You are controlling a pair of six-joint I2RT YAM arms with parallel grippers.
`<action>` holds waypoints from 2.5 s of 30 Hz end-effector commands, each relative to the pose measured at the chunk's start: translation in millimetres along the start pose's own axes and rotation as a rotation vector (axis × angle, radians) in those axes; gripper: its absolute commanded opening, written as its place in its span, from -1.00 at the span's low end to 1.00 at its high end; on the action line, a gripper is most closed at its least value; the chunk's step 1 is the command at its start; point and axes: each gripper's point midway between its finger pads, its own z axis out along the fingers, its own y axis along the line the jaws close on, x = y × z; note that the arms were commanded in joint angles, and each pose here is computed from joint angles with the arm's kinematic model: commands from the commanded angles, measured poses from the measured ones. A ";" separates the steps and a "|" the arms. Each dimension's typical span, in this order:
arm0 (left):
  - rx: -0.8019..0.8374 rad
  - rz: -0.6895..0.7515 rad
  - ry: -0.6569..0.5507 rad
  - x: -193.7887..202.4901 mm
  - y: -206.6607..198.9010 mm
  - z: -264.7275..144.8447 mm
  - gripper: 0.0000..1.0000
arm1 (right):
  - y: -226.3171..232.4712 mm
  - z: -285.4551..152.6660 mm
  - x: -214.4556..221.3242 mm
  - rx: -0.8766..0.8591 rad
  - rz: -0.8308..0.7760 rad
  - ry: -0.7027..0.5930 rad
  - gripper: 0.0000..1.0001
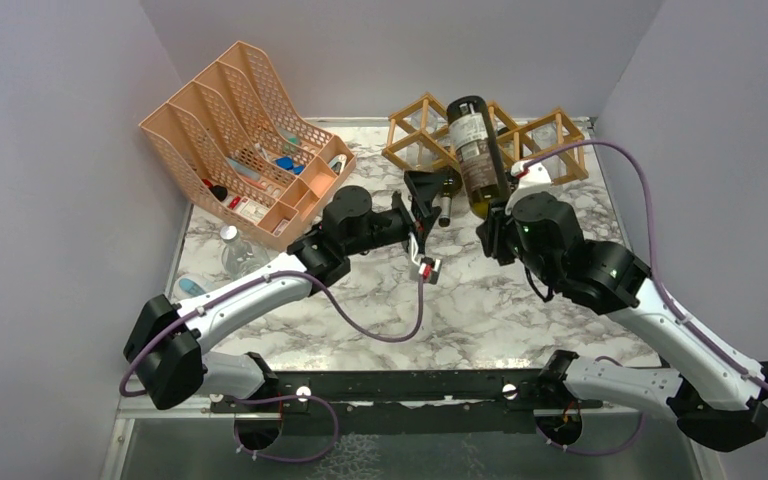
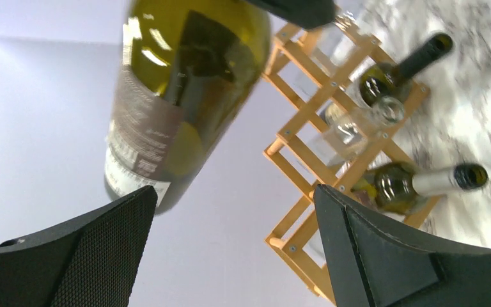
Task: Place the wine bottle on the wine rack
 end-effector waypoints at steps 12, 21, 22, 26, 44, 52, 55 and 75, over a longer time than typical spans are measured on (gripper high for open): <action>-0.532 -0.993 0.133 33.1 105.1 -36.3 0.98 | -9.2 42.3 -141.6 0.101 0.151 -0.299 -0.98; -0.720 -1.460 0.299 50.6 70.1 -73.3 0.98 | -4.3 102.6 -150.0 -0.056 0.236 -0.223 -0.98; -0.733 -1.480 0.322 51.6 70.8 -78.7 0.98 | -1.1 108.4 -149.1 -0.073 0.246 -0.214 -0.98; -0.807 -1.522 0.403 56.3 71.2 -104.3 0.98 | 8.1 127.4 -145.3 -0.113 0.301 -0.199 -0.98; -0.795 -1.385 0.478 50.5 70.0 -147.1 0.98 | 2.5 190.7 -103.0 -0.062 0.551 -0.025 -0.91; -0.786 -1.360 0.492 50.4 67.0 -151.6 0.98 | -2.2 201.4 -85.4 -0.037 0.572 0.049 -0.56; -0.783 -1.358 0.492 50.2 65.8 -151.5 0.98 | -6.5 206.8 -80.7 -0.026 0.574 0.067 -0.52; -0.793 -1.341 0.518 54.4 64.3 -152.8 0.98 | -19.3 217.7 -56.0 0.012 0.538 0.129 0.44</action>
